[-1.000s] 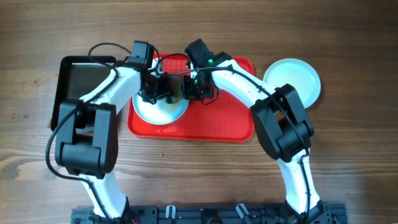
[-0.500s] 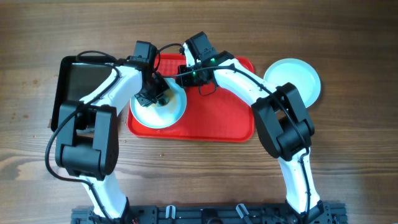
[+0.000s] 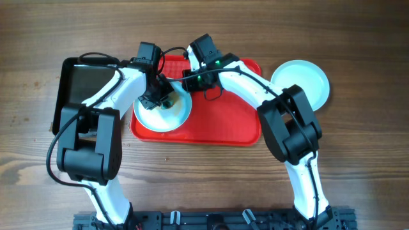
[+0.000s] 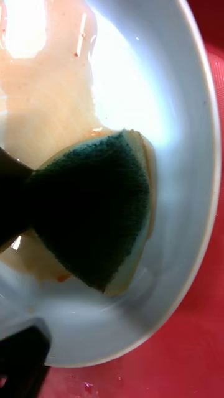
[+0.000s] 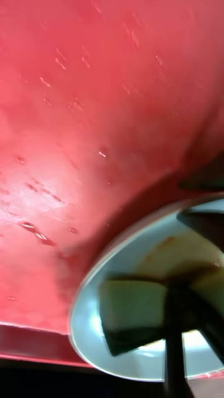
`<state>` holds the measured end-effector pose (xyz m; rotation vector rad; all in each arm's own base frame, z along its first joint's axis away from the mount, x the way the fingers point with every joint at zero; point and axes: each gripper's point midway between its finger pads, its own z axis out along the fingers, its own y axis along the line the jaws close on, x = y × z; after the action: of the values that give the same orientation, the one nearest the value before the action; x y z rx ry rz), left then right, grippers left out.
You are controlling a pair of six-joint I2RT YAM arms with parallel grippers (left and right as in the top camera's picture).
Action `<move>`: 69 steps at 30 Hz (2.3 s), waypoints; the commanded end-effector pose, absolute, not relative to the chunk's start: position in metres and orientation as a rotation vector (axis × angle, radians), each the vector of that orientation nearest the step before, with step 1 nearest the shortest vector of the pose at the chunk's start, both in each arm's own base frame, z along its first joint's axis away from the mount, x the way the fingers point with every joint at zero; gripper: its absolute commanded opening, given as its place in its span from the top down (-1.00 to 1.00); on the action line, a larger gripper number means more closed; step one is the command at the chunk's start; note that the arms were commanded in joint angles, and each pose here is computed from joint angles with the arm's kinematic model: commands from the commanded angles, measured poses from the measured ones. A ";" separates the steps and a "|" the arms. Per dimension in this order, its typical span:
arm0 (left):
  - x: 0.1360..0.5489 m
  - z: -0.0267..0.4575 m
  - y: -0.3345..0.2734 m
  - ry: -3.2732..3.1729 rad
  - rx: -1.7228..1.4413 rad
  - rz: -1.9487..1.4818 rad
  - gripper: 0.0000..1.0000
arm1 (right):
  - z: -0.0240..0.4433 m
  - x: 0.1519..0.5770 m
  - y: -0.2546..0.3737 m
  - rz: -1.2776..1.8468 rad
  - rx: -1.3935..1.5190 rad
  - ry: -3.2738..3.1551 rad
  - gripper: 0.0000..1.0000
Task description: Clean dirty plates on tray and stack at the side
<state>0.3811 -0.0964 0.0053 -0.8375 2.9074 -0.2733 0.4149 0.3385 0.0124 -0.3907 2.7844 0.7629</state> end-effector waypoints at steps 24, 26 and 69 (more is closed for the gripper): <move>0.387 -0.008 -0.069 2.865 -0.780 -0.075 0.92 | -0.028 0.435 0.220 0.514 0.467 3.017 0.91; 0.388 -0.006 -0.094 2.933 -0.525 -0.242 0.92 | -0.028 0.435 0.221 0.514 0.459 3.018 0.91; 0.467 0.001 -0.204 2.591 -0.354 -0.833 0.92 | -0.027 0.422 0.251 0.535 0.316 3.031 0.91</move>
<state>0.4713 -0.2025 0.0156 -0.2764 2.5575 -0.8338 0.4310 0.2615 0.0022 0.2946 2.9775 0.6476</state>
